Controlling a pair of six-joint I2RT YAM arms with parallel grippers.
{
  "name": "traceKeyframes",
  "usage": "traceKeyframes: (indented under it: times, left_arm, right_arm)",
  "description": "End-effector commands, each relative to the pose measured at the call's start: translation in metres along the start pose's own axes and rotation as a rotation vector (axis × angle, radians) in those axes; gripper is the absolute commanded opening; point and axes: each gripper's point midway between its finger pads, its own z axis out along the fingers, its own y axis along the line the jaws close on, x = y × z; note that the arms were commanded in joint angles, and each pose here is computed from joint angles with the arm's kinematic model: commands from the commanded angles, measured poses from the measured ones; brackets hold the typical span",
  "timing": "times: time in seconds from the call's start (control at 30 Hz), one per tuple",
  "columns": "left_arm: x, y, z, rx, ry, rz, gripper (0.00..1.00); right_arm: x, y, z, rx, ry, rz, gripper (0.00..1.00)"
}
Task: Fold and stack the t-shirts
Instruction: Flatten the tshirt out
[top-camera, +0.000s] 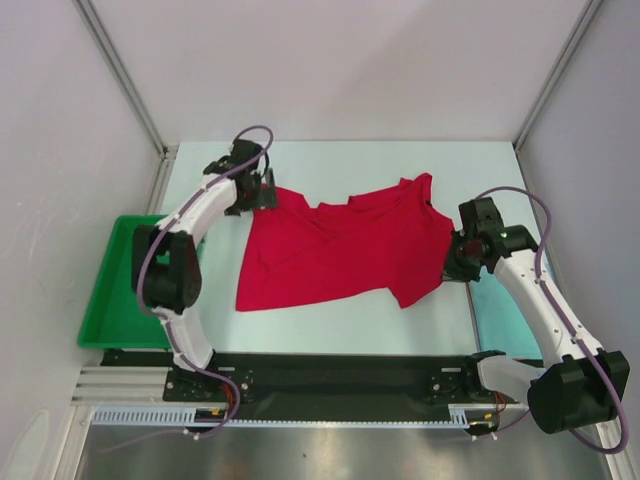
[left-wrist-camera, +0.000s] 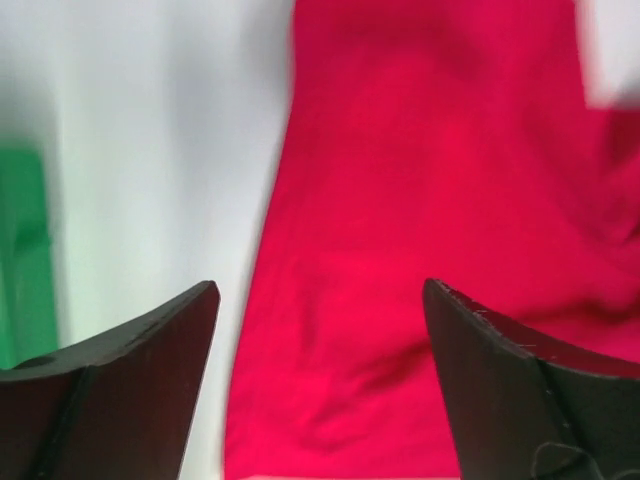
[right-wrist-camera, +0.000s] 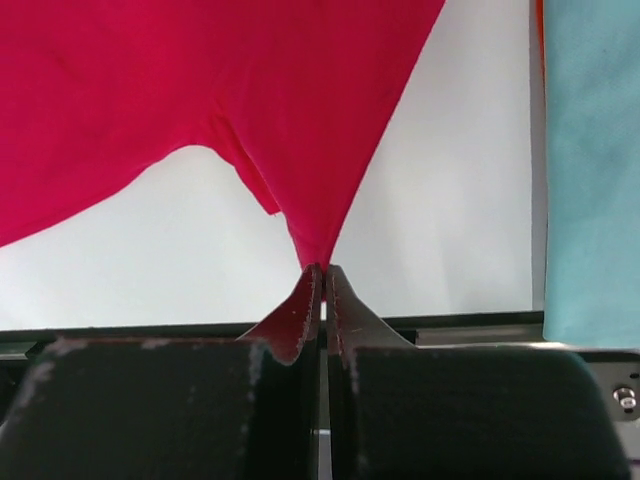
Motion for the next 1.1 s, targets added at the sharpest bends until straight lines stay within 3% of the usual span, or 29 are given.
traceKeyframes:
  times: [0.0,0.03,0.13,0.3,0.43,0.67,1.07]
  left_arm:
    - [0.047,0.026,-0.044,-0.041,-0.014,-0.030,0.87]
    - [0.053,0.030,-0.065,-0.023,-0.048,-0.052,0.85]
    - [0.132,0.047,-0.064,-0.016,0.090,-0.101,0.81]
    - [0.180,0.056,-0.086,0.008,0.106,-0.293,0.74]
    - [0.223,0.071,-0.081,-0.060,0.146,-0.458,0.72]
    - [0.236,0.082,-0.066,-0.085,0.145,-0.689,0.67]
    - [0.244,0.088,-0.048,-0.118,0.173,-0.755,0.55]
  right_arm:
    - [0.000,0.005,-0.002,-0.048,-0.006,-0.049,0.00]
    - [0.000,0.009,-0.002,-0.069,-0.006,-0.052,0.00]
    - [0.002,0.016,-0.002,-0.120,-0.002,-0.070,0.00]
    - [0.009,0.031,-0.004,-0.179,0.000,-0.090,0.00]
    - [0.014,0.032,-0.008,-0.195,-0.002,-0.097,0.00]
    - [0.022,0.029,-0.017,-0.199,-0.015,-0.107,0.00]
    - [0.032,0.019,-0.022,-0.184,-0.027,-0.094,0.00]
